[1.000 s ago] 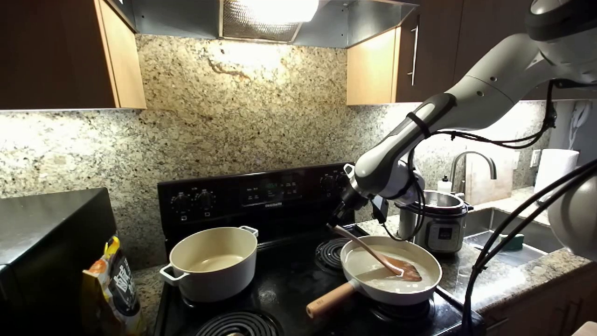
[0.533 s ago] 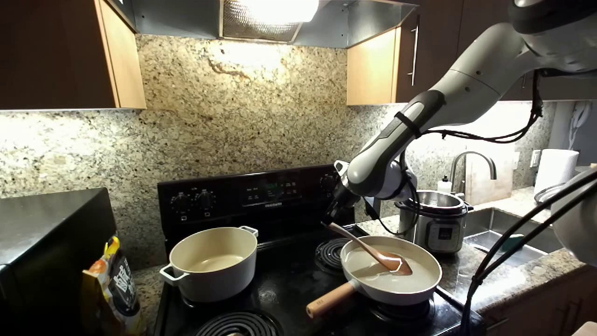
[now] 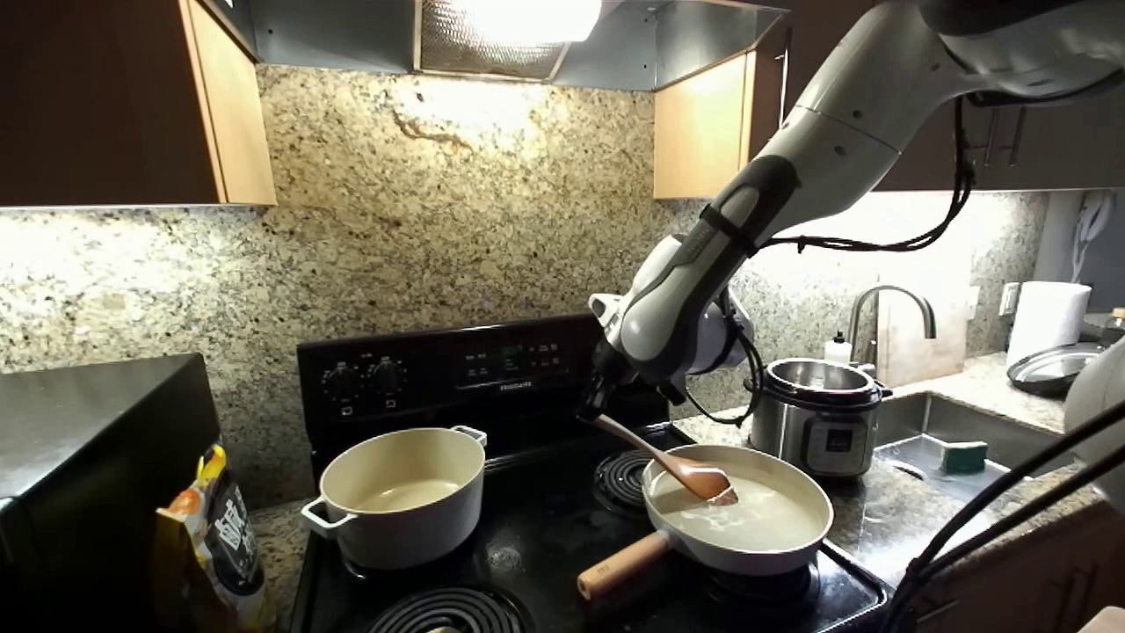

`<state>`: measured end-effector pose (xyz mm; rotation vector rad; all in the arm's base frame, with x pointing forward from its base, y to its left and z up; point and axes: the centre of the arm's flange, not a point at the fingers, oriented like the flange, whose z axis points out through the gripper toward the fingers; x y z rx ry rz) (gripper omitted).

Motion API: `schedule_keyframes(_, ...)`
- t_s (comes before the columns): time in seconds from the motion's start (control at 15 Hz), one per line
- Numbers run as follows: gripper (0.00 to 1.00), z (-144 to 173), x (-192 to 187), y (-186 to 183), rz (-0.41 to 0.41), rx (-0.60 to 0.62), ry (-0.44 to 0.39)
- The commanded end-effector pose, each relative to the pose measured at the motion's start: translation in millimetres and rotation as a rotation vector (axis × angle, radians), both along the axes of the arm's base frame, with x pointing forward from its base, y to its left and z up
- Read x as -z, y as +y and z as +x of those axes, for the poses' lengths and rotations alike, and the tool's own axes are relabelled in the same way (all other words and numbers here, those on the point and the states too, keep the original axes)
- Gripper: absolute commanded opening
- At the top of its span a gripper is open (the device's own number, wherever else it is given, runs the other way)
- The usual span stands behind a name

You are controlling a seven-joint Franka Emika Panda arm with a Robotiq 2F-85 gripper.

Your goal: Pick up the cooking stick and stir in the pan

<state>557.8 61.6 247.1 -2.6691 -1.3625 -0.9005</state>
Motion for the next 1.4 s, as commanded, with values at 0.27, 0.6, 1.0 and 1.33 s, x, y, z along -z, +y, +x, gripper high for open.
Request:
schedule_keyframes(0.27, 0.11, -9, 18, 30, 0.006, -0.071, 0.044)
schedule_keyframes(0.6, 0.11, -31, 30, 31, 0.062, -0.051, 0.074)
schedule_keyframes(1.0, 0.11, -50, 49, 11, 0.128, 0.009, 0.125)
schedule_keyframes(1.33, 0.11, -51, 52, -31, 0.165, 0.069, 0.157)
